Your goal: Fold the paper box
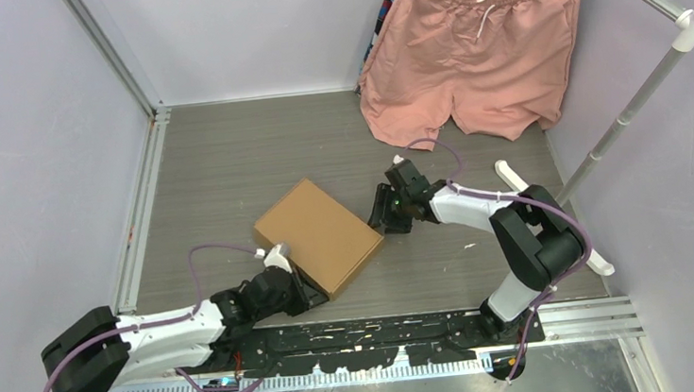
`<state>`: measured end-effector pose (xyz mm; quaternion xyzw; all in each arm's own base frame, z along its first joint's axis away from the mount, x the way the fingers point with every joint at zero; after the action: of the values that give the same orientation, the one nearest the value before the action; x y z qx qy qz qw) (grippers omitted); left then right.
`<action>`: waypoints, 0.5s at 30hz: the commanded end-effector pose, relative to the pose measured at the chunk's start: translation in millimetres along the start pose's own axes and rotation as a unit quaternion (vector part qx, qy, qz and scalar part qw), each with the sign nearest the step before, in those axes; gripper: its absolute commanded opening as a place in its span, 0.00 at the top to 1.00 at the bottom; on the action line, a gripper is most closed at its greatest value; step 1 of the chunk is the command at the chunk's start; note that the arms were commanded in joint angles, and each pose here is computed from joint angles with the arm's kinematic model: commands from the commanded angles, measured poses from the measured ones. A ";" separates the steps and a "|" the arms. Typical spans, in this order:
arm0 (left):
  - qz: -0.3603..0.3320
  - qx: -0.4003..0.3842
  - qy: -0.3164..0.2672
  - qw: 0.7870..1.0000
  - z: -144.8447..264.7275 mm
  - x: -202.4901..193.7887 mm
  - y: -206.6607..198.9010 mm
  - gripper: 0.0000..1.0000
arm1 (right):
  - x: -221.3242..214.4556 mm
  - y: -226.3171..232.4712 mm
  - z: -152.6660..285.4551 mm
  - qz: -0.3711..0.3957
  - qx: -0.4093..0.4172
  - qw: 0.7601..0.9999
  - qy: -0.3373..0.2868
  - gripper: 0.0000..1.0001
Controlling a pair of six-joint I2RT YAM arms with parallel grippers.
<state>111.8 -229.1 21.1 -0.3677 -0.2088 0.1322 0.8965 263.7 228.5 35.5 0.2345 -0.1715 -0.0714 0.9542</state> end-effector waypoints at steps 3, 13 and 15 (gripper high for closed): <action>0.000 0.005 -0.029 1.000 -8.8 8.7 2.6 0.96 | -49.0 3.6 -10.5 0.017 -0.004 0.998 0.063 0.45; 0.005 0.044 -0.070 0.997 1.6 22.6 18.7 0.95 | -95.4 26.3 -18.0 0.050 -0.005 0.996 0.078 0.45; 0.003 0.048 -0.080 0.996 7.2 26.2 21.7 0.95 | -101.8 22.1 -18.4 0.051 -0.011 0.995 0.081 0.45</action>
<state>99.8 -231.0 24.9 -0.3784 -0.1869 0.1273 0.8976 273.7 266.0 37.5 0.2272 -0.2509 -0.0867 0.9370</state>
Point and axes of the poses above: each gripper's point midway between its finger pads, its own z axis back along the fingers, its own y axis along the line the jaws close on, x = y × z, the point moved 1 cm from there along z, back along the fingers, and after that the axes turned 2 degrees about z, right-handed, at the moved point
